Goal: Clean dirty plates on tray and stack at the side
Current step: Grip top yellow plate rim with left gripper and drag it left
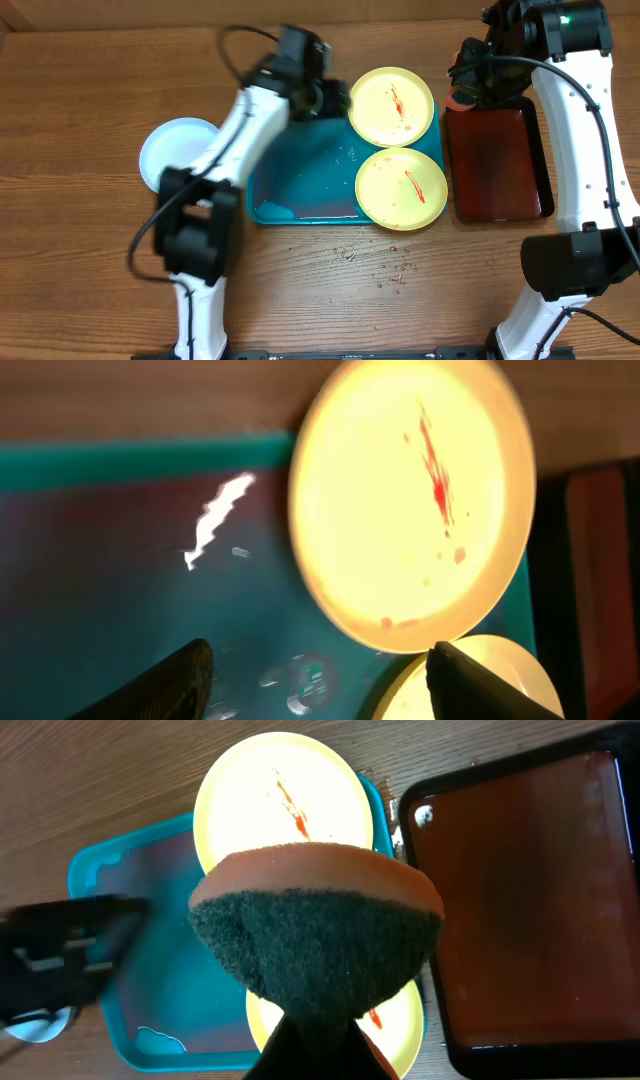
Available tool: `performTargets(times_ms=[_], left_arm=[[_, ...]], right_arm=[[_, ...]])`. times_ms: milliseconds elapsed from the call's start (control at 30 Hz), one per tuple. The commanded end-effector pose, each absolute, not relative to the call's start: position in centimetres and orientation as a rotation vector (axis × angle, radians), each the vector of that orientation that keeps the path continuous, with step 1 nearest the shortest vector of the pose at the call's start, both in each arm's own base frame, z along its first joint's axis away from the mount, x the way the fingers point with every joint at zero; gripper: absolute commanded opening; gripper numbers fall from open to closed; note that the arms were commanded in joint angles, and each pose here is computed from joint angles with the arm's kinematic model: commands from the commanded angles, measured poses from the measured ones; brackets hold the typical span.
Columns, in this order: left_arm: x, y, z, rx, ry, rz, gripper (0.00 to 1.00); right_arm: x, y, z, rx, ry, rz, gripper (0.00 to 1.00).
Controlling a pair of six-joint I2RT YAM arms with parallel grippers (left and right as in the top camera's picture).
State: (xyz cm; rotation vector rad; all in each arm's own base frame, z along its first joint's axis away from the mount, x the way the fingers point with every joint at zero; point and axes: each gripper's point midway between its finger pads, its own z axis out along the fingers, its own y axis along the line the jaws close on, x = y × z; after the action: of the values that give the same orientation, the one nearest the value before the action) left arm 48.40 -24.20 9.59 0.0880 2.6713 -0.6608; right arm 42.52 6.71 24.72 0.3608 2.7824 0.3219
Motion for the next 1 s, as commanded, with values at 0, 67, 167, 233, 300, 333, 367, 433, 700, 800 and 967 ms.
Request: performTargets(times_ms=[0, 67, 167, 233, 300, 333, 367, 433, 700, 800, 967], left_arm=[[48.1, -28.4, 7.6, 0.052, 2.709, -0.735, 0.68], [48.0, -29.6, 6.3, 0.06, 2.726, -0.722, 0.68], [48.1, -30.4, 4.6, 0.031, 2.747, -0.665, 0.62], [48.1, -30.2, 3.7, -0.018, 2.76, -0.618, 0.57], [48.2, -29.8, 3.4, -0.046, 2.763, -0.572, 0.54], [48.3, -29.5, 3.3, -0.059, 2.761, -0.545, 0.53], [48.4, -29.2, 3.3, -0.07, 2.758, -0.523, 0.53], [48.5, -28.9, 3.2, -0.075, 2.754, -0.501, 0.52], [49.3, -27.1, 2.5, -0.149, 2.724, -0.356, 0.49], [49.5, -27.2, 2.4, -0.148, 2.709, -0.363, 0.44], [50.5, -27.4, 2.9, -0.152, 2.661, -0.369, 0.34]], right_arm=[[42.5, 6.4, 25.0, 0.357, 2.774, 0.314, 0.04], [42.4, 6.4, 25.0, 0.359, 2.778, 0.313, 0.04], [42.3, 6.4, 24.9, 0.36, 2.785, 0.312, 0.04], [42.1, 6.4, 24.9, 0.361, 2.791, 0.31, 0.04], [42.0, 6.4, 24.8, 0.362, 2.796, 0.308, 0.04], [42.0, 6.4, 24.8, 0.362, 2.799, 0.308, 0.04], [41.9, 6.4, 24.8, 0.363, 2.8, 0.308, 0.04], [41.9, 6.4, 24.8, 0.364, 2.801, 0.307, 0.04], [41.9, 6.4, 24.8, 0.364, 2.802, 0.307, 0.04], [41.9, 6.4, 24.8, 0.364, 2.802, 0.307, 0.04], [41.9, 6.4, 24.8, 0.364, 2.802, 0.307, 0.04]])
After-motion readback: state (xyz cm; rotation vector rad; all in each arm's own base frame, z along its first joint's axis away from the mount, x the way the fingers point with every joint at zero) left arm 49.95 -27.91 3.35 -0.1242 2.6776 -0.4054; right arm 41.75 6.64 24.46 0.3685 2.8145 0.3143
